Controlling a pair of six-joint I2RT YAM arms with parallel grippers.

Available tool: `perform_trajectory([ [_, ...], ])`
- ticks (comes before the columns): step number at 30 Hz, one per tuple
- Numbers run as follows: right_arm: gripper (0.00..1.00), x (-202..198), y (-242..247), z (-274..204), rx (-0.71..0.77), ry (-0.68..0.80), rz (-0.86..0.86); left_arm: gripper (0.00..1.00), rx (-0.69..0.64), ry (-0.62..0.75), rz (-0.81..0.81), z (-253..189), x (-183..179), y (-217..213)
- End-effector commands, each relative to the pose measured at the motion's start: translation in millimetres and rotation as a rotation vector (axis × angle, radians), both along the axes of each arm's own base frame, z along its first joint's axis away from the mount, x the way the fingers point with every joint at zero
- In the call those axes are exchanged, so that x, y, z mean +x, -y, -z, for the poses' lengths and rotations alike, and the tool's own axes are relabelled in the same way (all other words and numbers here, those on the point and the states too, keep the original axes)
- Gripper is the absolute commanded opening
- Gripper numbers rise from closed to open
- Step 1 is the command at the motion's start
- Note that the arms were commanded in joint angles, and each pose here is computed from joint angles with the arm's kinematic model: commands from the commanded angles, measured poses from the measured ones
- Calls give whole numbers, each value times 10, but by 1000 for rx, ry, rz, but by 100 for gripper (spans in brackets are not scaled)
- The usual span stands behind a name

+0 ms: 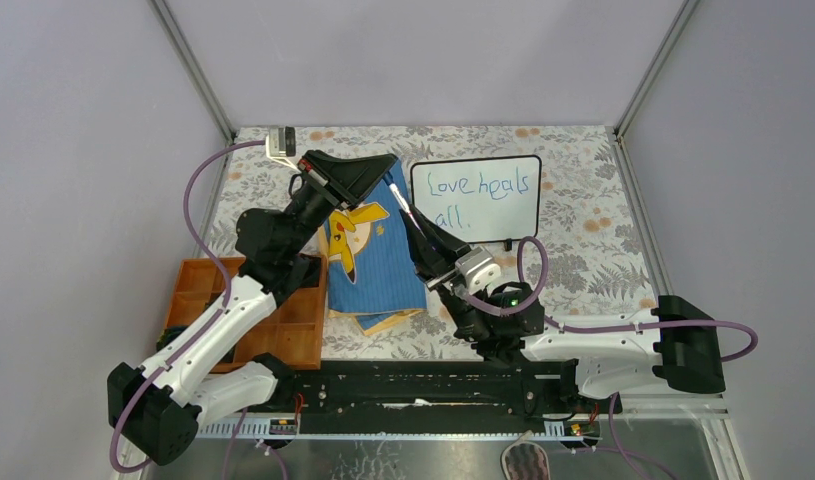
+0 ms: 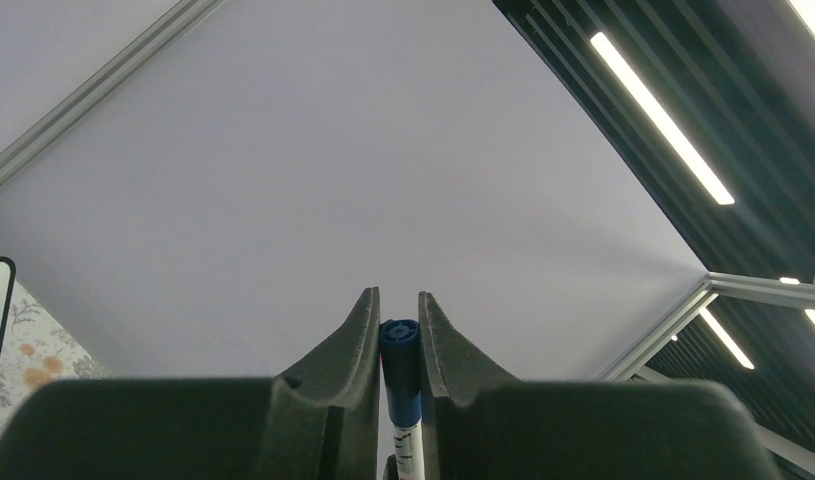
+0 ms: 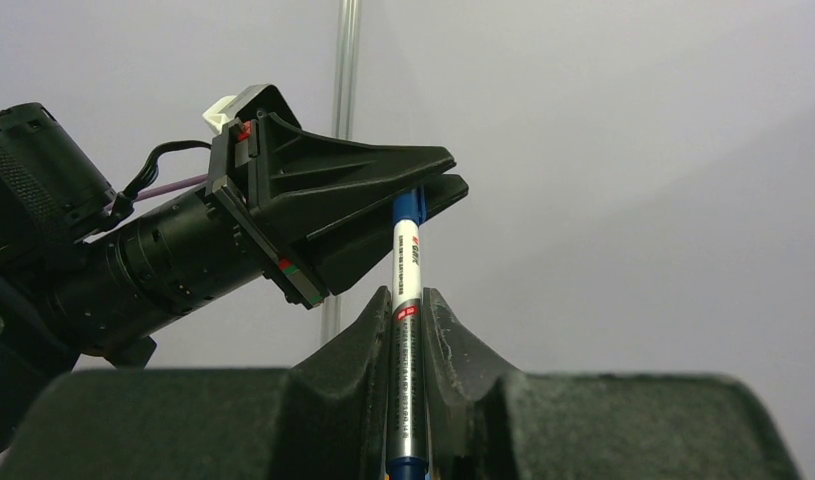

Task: Write a sentence on the whiteboard
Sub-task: Close the whiteboard marker at the center of the board.

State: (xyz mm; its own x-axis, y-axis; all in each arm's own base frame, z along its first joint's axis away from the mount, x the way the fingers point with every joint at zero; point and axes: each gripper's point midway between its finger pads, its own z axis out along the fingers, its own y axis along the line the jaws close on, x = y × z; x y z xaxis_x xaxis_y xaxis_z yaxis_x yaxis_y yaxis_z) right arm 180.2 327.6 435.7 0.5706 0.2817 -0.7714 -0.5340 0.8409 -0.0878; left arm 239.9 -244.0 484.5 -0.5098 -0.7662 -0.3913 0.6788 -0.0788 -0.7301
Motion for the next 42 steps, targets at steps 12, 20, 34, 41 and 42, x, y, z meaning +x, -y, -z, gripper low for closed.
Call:
perform_trajectory([
  [12,0,80,137,-319,105,43,95,0,54,8,75,80,-169,161],
  [20,0,117,122,-391,120,55,110,0,61,-28,130,239,-274,278],
  [34,0,168,146,-459,137,65,140,0,94,-65,186,450,-419,478],
  [41,0,160,160,-434,126,67,131,0,86,-68,154,458,-432,444],
  [42,0,151,154,-420,118,64,121,0,88,-63,135,443,-419,413],
])
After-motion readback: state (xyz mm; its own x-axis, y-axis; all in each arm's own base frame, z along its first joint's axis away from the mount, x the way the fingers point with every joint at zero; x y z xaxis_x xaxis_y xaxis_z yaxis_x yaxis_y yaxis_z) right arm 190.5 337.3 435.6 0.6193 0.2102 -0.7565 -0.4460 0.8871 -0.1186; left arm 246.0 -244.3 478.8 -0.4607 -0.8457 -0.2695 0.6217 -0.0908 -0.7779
